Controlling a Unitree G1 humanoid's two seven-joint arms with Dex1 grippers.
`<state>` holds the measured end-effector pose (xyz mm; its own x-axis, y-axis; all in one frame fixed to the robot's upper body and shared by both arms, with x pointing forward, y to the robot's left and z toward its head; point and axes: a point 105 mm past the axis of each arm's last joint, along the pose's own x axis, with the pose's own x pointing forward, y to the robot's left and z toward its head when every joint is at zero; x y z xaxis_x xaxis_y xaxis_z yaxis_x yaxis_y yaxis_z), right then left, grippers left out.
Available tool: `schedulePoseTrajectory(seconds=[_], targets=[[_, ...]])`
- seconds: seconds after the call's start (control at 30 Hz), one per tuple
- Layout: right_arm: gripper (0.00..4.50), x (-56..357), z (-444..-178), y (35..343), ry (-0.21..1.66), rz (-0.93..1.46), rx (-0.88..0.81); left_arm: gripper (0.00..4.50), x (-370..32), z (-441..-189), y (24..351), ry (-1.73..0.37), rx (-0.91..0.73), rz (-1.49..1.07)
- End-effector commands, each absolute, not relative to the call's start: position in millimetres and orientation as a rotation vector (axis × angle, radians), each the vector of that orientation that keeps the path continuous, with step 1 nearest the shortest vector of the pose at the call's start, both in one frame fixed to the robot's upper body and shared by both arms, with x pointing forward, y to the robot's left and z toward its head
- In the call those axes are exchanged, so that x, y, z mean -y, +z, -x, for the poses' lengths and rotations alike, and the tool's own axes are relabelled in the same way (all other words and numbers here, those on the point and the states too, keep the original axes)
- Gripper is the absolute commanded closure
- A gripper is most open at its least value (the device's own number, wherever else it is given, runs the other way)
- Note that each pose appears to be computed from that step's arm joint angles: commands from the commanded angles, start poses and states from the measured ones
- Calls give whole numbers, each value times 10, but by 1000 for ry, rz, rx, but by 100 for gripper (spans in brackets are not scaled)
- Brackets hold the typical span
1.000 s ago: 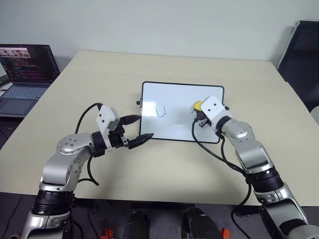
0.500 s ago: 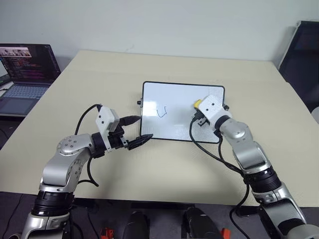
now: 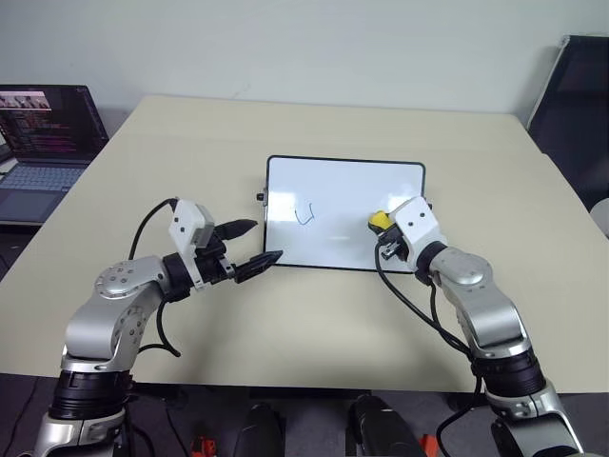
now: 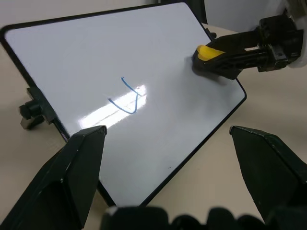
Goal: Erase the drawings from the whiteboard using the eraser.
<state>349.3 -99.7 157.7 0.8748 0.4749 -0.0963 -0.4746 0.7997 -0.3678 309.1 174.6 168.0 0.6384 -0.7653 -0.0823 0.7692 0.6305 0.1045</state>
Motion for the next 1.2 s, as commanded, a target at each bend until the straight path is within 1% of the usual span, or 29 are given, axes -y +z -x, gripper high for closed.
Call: schedulePoseTrajectory(seconds=[0.03,0.13,0.23,0.53,0.87,1.03,1.17,1.2], targets=[[340,959,-3222,1838,602,314,133,0,-1834,-3081,1817,-816,10,-158],[340,934,-2970,1755,708,287,127,0,-1885,-3083,1816,-769,7,-152],[340,909,-2879,1706,744,245,123,0,-1883,-3050,1818,-769,8,-152],[340,836,-2896,1736,756,224,176,0,-1901,-2978,1824,-766,0,-150],[340,793,-2904,1709,800,280,168,0,-1968,-2946,1708,-772,-18,-160],[340,622,-2978,1731,836,367,174,0,-1953,-2956,1682,-790,-21,-181],[340,455,-3205,1800,817,453,189,0,-1956,-2973,1667,-809,-27,-188],[340,409,-3307,1819,800,491,192,0,-1959,-2982,1671,-812,-26,-189]])
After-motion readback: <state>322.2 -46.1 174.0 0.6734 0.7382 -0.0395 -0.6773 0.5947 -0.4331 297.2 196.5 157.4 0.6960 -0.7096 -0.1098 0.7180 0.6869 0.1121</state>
